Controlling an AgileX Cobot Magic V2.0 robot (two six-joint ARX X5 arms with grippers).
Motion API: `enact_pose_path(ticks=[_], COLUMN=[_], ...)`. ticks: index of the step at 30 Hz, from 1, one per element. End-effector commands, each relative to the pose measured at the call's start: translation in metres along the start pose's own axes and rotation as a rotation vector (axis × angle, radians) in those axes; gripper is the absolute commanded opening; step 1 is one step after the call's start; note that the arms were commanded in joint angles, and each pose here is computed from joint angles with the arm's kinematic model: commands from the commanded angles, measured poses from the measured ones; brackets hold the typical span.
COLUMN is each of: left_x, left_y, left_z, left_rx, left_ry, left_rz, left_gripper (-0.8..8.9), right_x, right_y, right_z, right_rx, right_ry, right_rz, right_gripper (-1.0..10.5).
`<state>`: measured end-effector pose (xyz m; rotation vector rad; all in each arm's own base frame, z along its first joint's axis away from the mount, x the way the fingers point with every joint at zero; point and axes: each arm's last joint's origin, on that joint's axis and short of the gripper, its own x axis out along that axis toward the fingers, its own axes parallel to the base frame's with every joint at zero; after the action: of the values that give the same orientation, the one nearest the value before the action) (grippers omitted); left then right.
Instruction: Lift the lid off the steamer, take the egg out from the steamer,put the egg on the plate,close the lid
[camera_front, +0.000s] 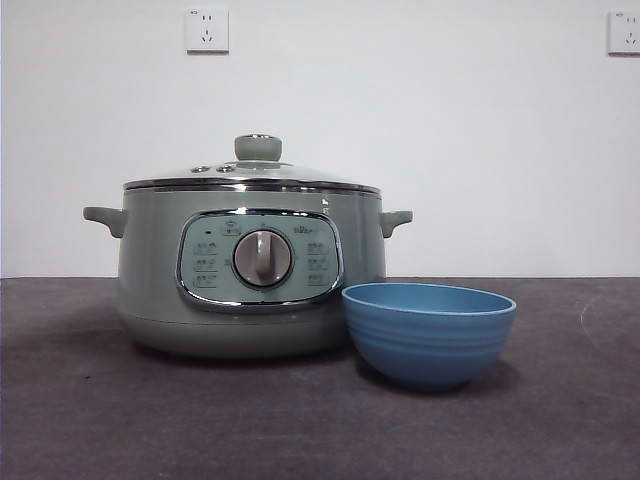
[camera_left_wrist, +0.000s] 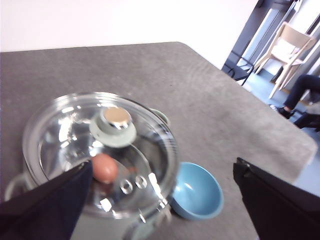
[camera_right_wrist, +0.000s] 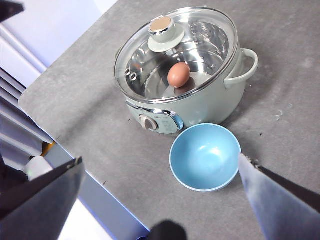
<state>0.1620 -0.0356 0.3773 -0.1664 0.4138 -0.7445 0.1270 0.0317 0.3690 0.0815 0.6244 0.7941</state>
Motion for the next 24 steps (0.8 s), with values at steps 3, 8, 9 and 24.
enact_pose_path(ticks=[3,8,9,24], left_x=[0.04,0.09,0.098,0.199], left_y=[0.006,0.005,0.004,0.022], left_z=[0.02,0.028,0.027,-0.008], left_rx=[0.075,0.189,0.207,0.366], left_ry=[0.002,-0.014,-0.014,0.1], left_rz=[0.034,0.075,0.082,0.188], left_gripper=[4.71,4.71,4.71,4.7], right_x=[0.0,0.002,0.002,0.004], right_y=[0.0,-0.001,-0.002,-0.003], right_z=[0.001,0.002,0.002,0.002], right_rx=[-0.003,0.003,0.004,0.01], right_ry=[-0.004,0.004,0.006,0.012], right_rz=[0.002,0.003,0.003,0.005], right_gripper=[6.0,6.0,6.0,6.0])
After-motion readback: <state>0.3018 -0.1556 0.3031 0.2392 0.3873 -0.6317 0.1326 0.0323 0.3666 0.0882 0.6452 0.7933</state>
